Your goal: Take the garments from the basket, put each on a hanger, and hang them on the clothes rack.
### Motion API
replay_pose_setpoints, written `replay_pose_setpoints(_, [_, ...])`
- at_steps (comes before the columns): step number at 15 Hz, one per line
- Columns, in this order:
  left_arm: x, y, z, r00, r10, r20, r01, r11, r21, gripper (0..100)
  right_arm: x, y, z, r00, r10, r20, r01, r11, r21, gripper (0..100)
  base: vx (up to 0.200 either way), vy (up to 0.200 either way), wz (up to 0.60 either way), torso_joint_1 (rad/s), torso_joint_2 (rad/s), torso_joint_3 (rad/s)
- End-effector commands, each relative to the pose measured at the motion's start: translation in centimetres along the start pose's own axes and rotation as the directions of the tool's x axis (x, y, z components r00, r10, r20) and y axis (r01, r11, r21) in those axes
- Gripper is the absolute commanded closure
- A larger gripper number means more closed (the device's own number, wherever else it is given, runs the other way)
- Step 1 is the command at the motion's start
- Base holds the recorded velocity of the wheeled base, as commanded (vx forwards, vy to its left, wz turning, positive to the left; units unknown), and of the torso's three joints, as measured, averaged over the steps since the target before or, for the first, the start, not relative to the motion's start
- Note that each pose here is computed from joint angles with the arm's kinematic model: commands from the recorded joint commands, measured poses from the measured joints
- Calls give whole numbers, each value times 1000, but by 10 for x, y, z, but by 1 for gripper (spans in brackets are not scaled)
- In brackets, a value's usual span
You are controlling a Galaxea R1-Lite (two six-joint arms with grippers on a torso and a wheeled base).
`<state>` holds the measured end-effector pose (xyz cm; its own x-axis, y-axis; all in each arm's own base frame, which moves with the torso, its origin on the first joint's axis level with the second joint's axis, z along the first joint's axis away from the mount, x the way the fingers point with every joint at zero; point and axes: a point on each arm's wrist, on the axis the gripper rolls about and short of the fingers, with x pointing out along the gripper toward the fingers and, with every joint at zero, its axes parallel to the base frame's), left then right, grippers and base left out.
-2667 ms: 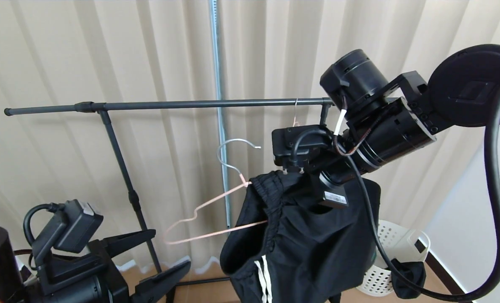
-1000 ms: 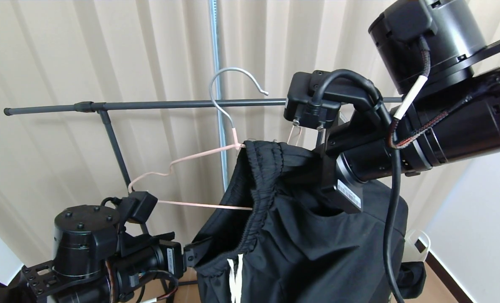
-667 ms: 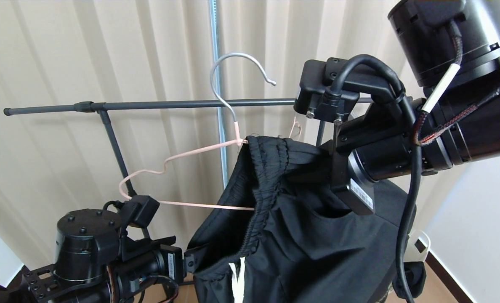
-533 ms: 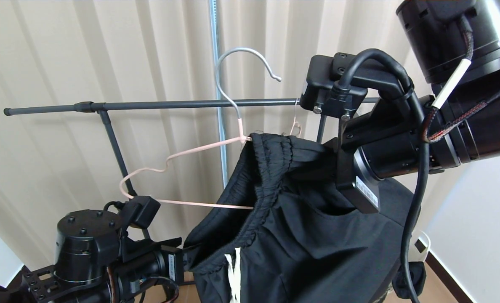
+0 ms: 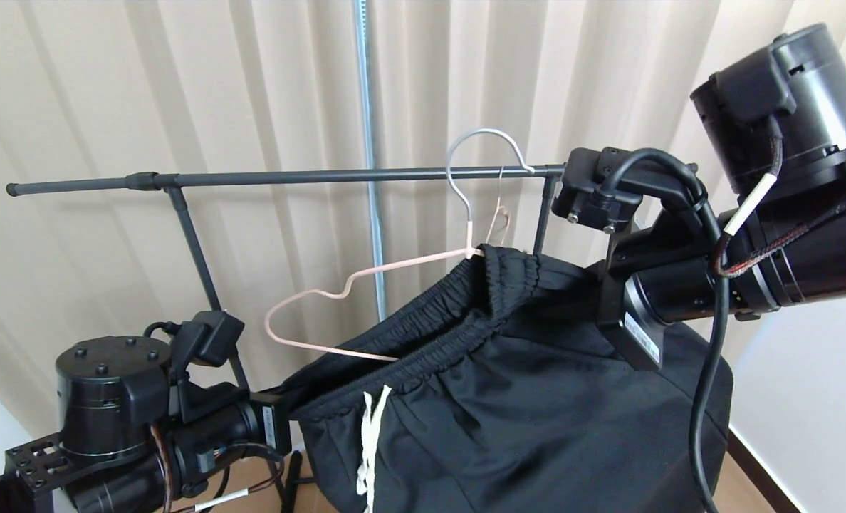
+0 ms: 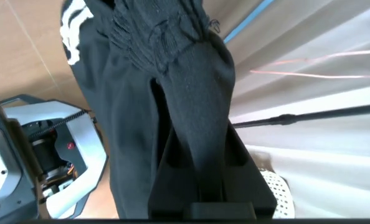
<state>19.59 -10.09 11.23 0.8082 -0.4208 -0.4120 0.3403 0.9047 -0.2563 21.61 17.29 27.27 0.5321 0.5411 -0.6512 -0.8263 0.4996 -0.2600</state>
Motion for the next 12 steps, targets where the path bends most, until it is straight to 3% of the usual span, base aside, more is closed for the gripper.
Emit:
replay_pose_setpoints(1, [0, 8, 5, 999, 31, 21, -31, 999, -18, 100, 2, 1, -35, 1000, -5, 21, 4, 999, 32, 100, 0, 0, 0, 0, 0, 0])
replay_pose_setpoints(5, [6, 16, 7, 998, 64, 16, -64, 998, -23, 100, 10, 14, -72, 999, -23, 36, 22, 999, 41, 100, 0, 0, 0, 0, 0, 0])
replay_pose_setpoints(12, [7, 24, 14, 994, 97, 42, -95, 995, -38, 100, 9, 21, -83, 1000, -20, 9, 20, 1000, -2, 100, 0, 0, 0, 0, 0, 0])
